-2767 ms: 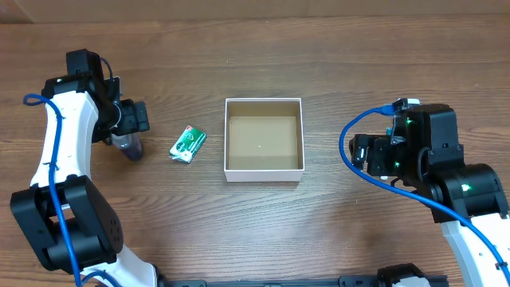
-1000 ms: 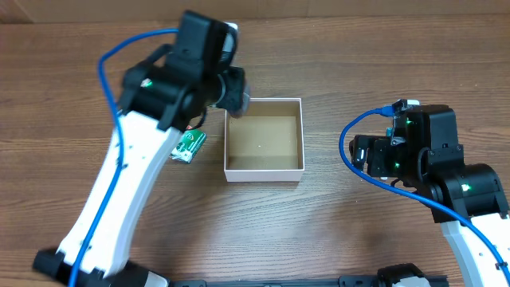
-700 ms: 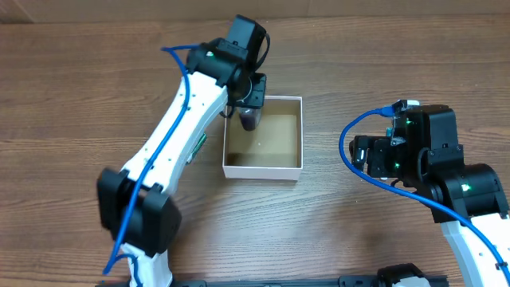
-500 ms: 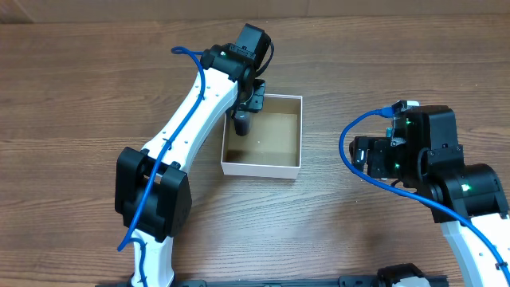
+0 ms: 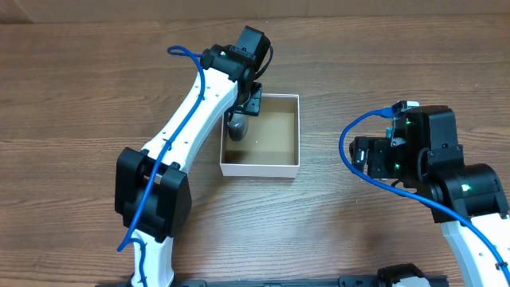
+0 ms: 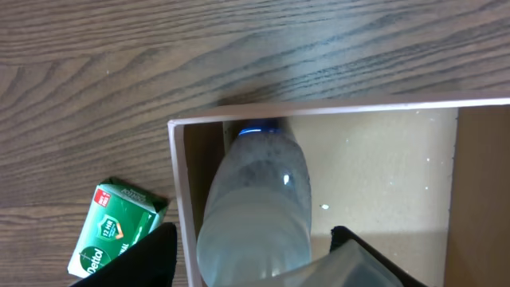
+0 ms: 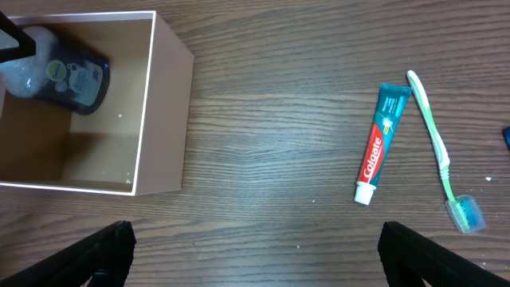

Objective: Pack container
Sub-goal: 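Lift the bottle with the left gripper and lower it into the box, then release the bottle and move the left gripper to the Dettol soap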

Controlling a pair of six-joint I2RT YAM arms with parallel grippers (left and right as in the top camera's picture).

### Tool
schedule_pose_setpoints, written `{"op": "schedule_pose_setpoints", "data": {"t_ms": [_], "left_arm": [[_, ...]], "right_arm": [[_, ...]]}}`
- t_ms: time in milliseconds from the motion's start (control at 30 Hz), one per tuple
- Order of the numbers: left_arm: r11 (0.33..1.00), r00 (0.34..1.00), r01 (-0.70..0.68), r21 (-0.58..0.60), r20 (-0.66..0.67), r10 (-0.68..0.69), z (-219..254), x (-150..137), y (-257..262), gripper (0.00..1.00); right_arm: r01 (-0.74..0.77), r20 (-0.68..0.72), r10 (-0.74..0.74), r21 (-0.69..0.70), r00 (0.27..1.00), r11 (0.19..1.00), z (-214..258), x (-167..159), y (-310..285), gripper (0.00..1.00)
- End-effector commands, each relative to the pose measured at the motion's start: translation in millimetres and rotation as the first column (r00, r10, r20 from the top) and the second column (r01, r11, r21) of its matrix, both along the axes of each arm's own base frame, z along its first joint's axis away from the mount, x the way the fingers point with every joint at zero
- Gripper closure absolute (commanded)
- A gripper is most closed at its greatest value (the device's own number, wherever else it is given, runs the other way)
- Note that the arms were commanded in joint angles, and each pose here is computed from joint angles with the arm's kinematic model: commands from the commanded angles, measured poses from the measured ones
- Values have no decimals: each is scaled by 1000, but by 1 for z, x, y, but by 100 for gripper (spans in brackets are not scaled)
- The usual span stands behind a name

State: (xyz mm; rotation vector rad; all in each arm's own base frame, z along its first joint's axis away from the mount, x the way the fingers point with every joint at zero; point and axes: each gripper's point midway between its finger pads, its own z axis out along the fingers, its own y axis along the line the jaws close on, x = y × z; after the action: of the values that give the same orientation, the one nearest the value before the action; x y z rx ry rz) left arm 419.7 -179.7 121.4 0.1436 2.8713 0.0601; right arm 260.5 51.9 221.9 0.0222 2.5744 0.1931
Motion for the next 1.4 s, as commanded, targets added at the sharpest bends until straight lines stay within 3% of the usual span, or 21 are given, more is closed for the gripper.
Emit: {"op": "schedule_pose_setpoints", "data": {"t_ms": [0,133,233,333,467,600,800,1067,1133,1200,1267,1367], "left_arm": [[1000,1000,3,-14,-2,-3,12,-5,-2,36],[998,996,9,-59,87,-4,57,-10,-2,36],[993,968,55,-107,251,-27,139,-30,13,20],[995,973,-33,-89,226,53,159,-55,61,15],[990,990,-135,-30,48,136,112,-62,126,12],[999,998,-35,-40,-54,33,38,-57,152,7],[983,965,168,-72,-193,-179,-43,-55,140,5],[970,907,229,-82,-343,-243,-118,-59,122,6],[970,900,230,-78,-363,-243,-126,-61,120,11],[971,900,227,-78,-365,-240,-126,-61,120,25],[971,898,224,-79,-370,-238,-126,-63,121,49],[971,896,224,-80,-376,-237,-126,-64,121,56]], "right_arm": [[1,43,-2,6,999,1000,15,5,0,0],[1,42,-2,6,999,1000,14,4,0,0],[1,42,-2,6,999,1000,14,4,0,0],[1,42,-1,6,999,1000,14,4,0,0],[-3,40,3,12,999,1000,14,4,1,0],[-7,40,6,16,999,1000,14,4,2,0],[-10,40,9,21,999,1000,15,4,3,0],[-10,41,9,21,999,1000,15,4,3,0],[-10,40,9,21,999,1000,15,4,3,0],[-10,40,9,21,999,1000,15,4,3,0],[-10,40,9,21,999,1000,15,4,3,0],[-10,40,9,21,999,1000,15,4,3,0]]}}
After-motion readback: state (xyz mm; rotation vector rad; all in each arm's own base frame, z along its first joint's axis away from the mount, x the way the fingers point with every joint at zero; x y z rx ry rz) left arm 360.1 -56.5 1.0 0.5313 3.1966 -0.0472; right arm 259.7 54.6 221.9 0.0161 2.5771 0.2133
